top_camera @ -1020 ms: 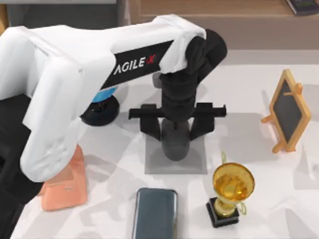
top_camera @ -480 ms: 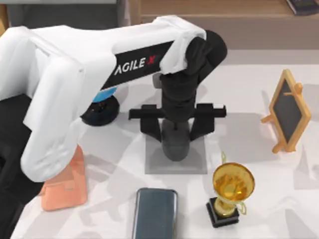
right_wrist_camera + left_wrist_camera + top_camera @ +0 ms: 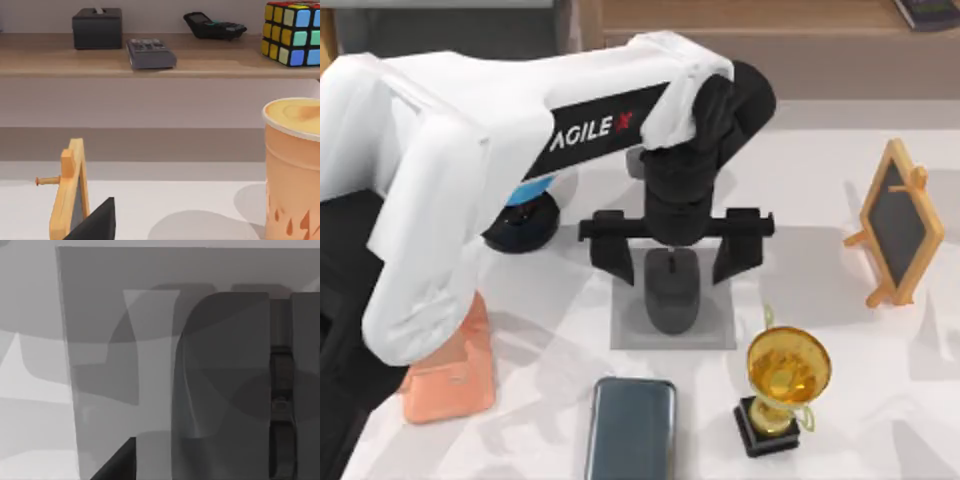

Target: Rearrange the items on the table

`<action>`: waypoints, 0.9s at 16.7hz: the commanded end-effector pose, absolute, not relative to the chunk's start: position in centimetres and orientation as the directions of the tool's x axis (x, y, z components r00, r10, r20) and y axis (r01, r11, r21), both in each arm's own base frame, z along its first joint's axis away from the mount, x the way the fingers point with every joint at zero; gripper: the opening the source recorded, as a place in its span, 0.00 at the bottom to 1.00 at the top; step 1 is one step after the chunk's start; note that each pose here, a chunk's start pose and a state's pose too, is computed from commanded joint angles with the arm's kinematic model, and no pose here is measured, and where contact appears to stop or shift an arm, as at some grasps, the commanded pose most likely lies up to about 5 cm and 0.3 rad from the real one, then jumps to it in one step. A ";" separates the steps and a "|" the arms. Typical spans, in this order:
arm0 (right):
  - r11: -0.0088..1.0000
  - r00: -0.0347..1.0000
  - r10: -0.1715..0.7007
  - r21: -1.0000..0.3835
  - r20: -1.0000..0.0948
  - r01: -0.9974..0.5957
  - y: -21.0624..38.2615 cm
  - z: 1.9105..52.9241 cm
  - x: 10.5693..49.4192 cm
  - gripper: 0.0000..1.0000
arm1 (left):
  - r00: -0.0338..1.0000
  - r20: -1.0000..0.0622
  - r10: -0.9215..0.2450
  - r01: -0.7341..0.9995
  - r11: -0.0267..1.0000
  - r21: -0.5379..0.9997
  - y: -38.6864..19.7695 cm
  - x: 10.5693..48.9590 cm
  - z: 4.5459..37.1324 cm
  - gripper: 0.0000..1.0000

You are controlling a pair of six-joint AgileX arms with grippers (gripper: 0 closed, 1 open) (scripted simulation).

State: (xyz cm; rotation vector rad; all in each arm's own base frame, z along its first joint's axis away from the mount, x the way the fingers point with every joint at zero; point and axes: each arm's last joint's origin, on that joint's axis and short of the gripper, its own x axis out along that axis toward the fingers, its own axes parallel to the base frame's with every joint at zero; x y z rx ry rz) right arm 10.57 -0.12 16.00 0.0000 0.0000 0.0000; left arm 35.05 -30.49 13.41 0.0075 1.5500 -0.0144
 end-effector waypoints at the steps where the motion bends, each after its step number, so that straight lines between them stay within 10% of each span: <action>1: 1.000 1.000 0.000 0.000 0.000 0.000 -0.1 16.0 10.6 1.00 | 0.021 -1.000 -0.005 0.014 1.000 -0.004 -30.5 35.1 13.4 1.00; 15: 1.000 1.000 0.000 0.000 0.000 0.000 -0.1 16.0 10.6 1.00 | -0.026 -0.998 0.061 -0.008 0.998 0.061 -28.4 31.4 14.6 1.00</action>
